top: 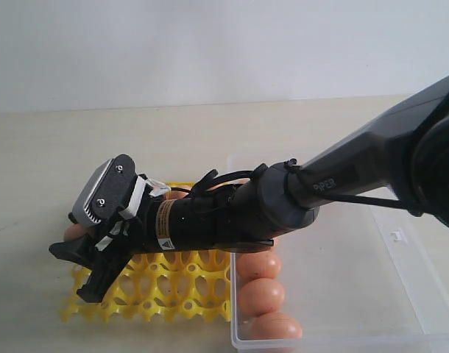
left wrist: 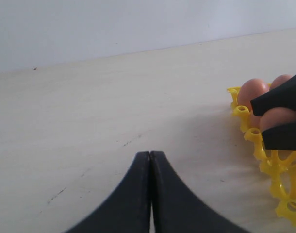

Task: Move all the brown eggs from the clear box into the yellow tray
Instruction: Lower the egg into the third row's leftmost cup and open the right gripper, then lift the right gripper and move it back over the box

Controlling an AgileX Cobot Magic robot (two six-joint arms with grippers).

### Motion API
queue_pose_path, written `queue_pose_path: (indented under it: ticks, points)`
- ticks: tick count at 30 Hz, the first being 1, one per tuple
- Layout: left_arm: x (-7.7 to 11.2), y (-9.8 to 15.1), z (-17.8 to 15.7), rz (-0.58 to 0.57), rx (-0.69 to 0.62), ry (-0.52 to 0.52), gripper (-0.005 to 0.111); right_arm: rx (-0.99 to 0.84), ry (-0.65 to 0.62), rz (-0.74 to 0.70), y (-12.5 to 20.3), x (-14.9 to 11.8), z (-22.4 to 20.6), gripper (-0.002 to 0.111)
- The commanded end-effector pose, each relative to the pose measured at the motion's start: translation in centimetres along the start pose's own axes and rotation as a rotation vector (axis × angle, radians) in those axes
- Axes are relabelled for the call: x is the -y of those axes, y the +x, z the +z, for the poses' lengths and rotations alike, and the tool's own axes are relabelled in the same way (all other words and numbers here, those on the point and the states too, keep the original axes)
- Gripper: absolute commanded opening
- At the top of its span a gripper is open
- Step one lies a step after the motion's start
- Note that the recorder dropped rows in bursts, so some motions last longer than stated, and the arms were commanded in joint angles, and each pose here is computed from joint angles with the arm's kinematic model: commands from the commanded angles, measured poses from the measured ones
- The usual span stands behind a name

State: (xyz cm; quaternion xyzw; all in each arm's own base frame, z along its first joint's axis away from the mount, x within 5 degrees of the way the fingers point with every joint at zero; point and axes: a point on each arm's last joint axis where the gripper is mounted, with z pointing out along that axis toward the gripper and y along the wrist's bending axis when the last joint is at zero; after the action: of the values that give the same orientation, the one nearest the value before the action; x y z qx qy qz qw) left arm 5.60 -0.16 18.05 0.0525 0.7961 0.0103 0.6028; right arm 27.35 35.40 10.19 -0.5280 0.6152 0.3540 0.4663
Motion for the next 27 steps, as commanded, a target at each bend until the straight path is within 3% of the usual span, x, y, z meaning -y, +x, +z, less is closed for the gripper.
queue_pose_path:
  ticks: [1, 5, 8, 17, 24, 27]
  points:
    - [0.0, -0.2, 0.0, -0.005, 0.014, 0.008, 0.000, 0.014, -0.004, 0.002, -0.3, 0.0, 0.1, 0.034]
    - [0.0, -0.2, 0.0, -0.005, 0.014, 0.008, 0.000, 0.014, -0.004, 0.002, -0.3, 0.0, 0.1, 0.051]
    - [0.0, -0.2, 0.0, -0.005, 0.014, 0.008, 0.000, 0.014, -0.004, 0.002, -0.3, 0.0, 0.1, 0.056]
    - [0.0, -0.2, 0.0, -0.005, 0.014, 0.008, 0.000, 0.019, -0.003, -0.001, -0.6, 0.0, 0.0, 0.056]
    - [0.0, -0.2, 0.0, -0.005, 0.014, 0.008, 0.000, 0.027, 0.065, -0.003, -4.2, 1.0, -1.7, 0.056]
    - [0.0, -0.2, 0.0, -0.005, 0.014, 0.008, 0.000, -0.003, 0.139, 0.073, -6.1, 2.1, -3.2, 0.055]
